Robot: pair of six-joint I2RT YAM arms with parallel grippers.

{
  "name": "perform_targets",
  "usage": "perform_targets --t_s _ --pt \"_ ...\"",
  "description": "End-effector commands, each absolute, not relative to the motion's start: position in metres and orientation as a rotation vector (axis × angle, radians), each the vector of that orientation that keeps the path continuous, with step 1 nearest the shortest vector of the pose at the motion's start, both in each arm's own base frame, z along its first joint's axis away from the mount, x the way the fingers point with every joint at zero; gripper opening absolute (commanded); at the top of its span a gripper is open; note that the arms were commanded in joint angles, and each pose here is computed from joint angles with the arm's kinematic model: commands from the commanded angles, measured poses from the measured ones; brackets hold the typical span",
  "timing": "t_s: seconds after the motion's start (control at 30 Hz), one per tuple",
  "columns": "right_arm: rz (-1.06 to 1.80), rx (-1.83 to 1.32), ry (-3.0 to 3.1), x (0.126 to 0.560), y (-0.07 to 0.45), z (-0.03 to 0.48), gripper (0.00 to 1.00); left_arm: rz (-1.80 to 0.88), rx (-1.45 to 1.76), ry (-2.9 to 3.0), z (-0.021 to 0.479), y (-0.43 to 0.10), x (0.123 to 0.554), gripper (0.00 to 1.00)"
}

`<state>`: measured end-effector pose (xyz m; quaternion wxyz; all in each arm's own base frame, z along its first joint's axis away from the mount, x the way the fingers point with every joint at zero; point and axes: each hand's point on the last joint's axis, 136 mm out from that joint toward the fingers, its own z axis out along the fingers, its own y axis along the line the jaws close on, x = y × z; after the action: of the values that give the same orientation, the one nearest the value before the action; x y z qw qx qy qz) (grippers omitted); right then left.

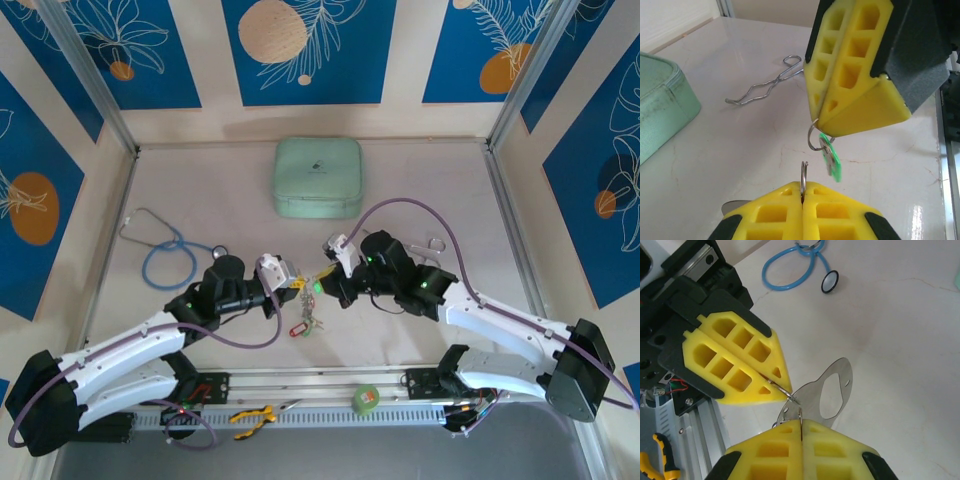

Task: Put the keys on the keyring

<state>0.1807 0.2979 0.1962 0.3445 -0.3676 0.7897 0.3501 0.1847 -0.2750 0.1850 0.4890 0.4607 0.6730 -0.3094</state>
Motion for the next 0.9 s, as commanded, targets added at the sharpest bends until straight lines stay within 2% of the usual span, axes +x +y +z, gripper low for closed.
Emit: perform_targets --t_s 0.0,0.53,0.87 --pt "0.964 -1.005 2.038 0.170 0.302 0.196 0.00 -0.775 1.090 1.623 0.193 -0.280 0.187 0.00" --pt "1.001 -0.996 2.051 0.176 0.315 0.192 0.00 -0.788 1.102 1.644 0.183 -0.280 0.185 0.00" --pt "0.928 -0.909 2.099 0.192 0.307 0.187 0.00 -0.798 1.111 1.625 0.185 -0.281 0.183 0.00"
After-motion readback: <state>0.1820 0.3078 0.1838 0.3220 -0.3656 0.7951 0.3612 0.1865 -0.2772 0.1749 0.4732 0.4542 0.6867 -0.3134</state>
